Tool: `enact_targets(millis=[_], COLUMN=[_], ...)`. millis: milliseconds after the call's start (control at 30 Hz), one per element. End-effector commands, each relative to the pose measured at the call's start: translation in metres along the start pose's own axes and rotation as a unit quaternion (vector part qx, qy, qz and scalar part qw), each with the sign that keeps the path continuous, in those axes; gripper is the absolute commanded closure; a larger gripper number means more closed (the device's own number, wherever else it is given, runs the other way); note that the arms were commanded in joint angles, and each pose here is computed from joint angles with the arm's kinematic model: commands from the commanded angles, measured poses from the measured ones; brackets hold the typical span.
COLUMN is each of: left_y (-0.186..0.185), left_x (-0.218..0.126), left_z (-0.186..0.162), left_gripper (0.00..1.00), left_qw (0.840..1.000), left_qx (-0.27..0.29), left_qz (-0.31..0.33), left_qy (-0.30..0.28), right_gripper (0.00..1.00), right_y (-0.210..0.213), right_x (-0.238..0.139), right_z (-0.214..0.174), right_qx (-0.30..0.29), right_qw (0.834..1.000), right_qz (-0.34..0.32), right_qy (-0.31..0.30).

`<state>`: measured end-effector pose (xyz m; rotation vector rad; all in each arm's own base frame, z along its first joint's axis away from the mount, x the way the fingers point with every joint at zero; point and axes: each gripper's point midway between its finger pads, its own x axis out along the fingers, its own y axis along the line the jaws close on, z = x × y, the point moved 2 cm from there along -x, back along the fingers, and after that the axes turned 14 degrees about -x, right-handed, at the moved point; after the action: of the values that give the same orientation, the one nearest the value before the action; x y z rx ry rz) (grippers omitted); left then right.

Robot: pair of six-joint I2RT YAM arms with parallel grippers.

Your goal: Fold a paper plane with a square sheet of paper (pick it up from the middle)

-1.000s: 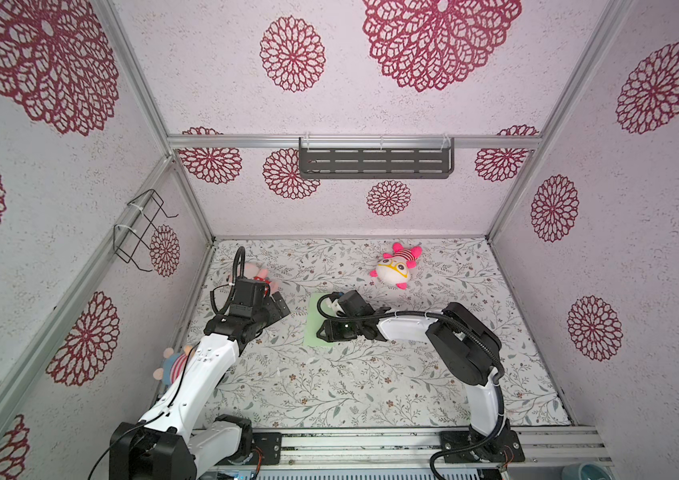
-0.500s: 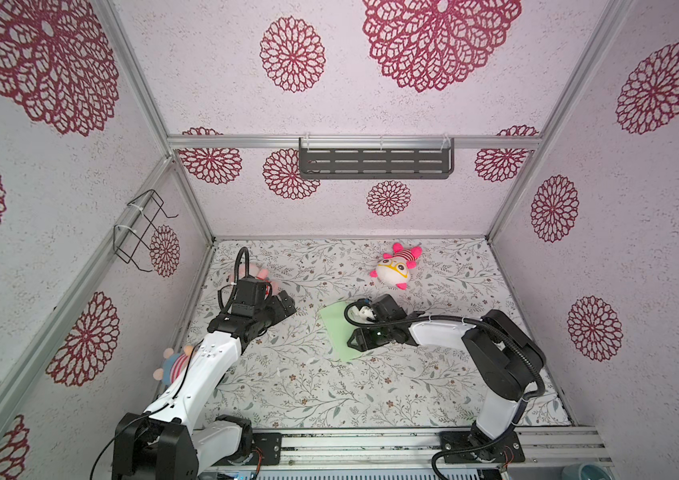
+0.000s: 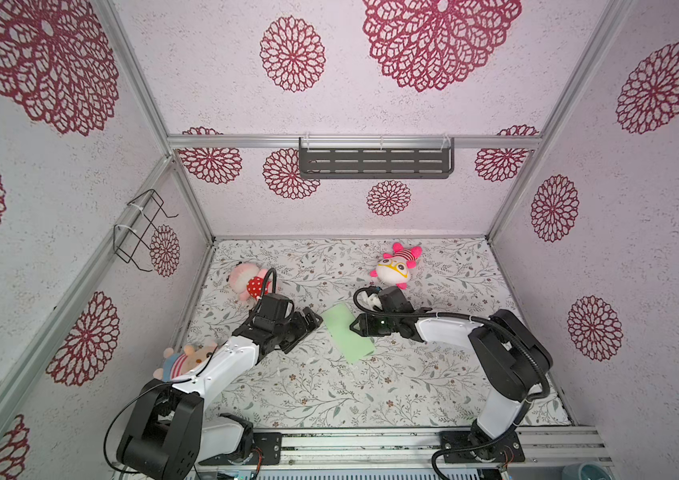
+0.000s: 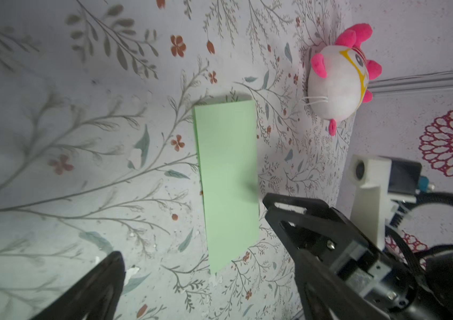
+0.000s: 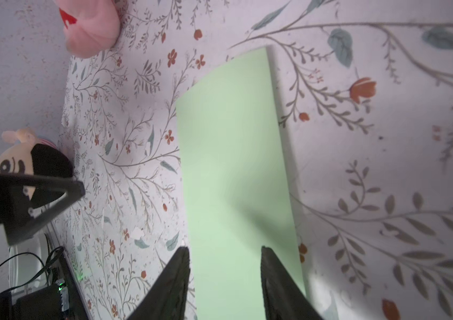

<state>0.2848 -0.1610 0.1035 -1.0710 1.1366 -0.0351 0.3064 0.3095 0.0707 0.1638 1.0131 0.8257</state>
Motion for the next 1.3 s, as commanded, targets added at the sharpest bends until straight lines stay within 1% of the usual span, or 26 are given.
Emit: enact_targets(millis=[0, 100, 200, 300, 433, 700, 800, 933, 1167, 1267], left_y=[-0.008, -0.004, -0.007, -0.008, -0.008, -0.002, 0.004, 0.014, 0.023, 0.019], left_x=[0.011, 0.02, 0.028, 0.038, 0.05, 0.074, 0.08, 0.085, 0.097, 0.099], left_z=[-0.01, -0.015, -0.021, -0.029, -0.037, -0.049, -0.053, -0.054, -0.054, -0.056], left_gripper=[0.0, 0.02, 0.07, 0.13, 0.23, 0.41, 0.43, 0.44, 0.46, 0.46], left_qw=[0.999, 0.999, 0.999, 0.998, 0.997, 0.993, 0.992, 0.992, 0.993, 0.992], left_qx=[-0.028, -0.036, -0.035, -0.036, -0.043, -0.061, -0.063, -0.062, -0.021, -0.01], left_qz=[-0.029, -0.026, -0.025, -0.022, -0.025, -0.029, -0.019, -0.003, 0.014, -0.002], left_qy=[0.011, 0.017, 0.029, 0.045, 0.063, 0.1, 0.105, 0.106, 0.111, 0.122], right_gripper=[0.56, 0.57, 0.57, 0.58, 0.59, 0.59, 0.59, 0.59, 0.59, 0.59], right_y=[-0.002, -0.006, -0.012, -0.022, -0.031, -0.037, -0.039, -0.039, -0.036, -0.036], right_x=[0.004, 0.012, 0.019, 0.024, 0.028, 0.031, 0.031, 0.032, 0.03, 0.029], right_z=[0.01, 0.015, 0.016, 0.009, -0.003, -0.012, -0.012, -0.012, -0.014, -0.014], right_qx=[-0.007, -0.01, -0.003, 0.022, 0.066, 0.116, 0.131, 0.147, 0.15, 0.153], right_qw=[1.0, 1.0, 1.0, 1.0, 0.998, 0.993, 0.991, 0.989, 0.989, 0.988], right_qz=[-0.003, -0.002, -0.007, -0.016, -0.018, -0.019, -0.018, -0.009, -0.002, 0.001], right_qy=[0.001, 0.002, 0.002, 0.004, 0.002, 0.006, 0.003, 0.0, 0.002, 0.002])
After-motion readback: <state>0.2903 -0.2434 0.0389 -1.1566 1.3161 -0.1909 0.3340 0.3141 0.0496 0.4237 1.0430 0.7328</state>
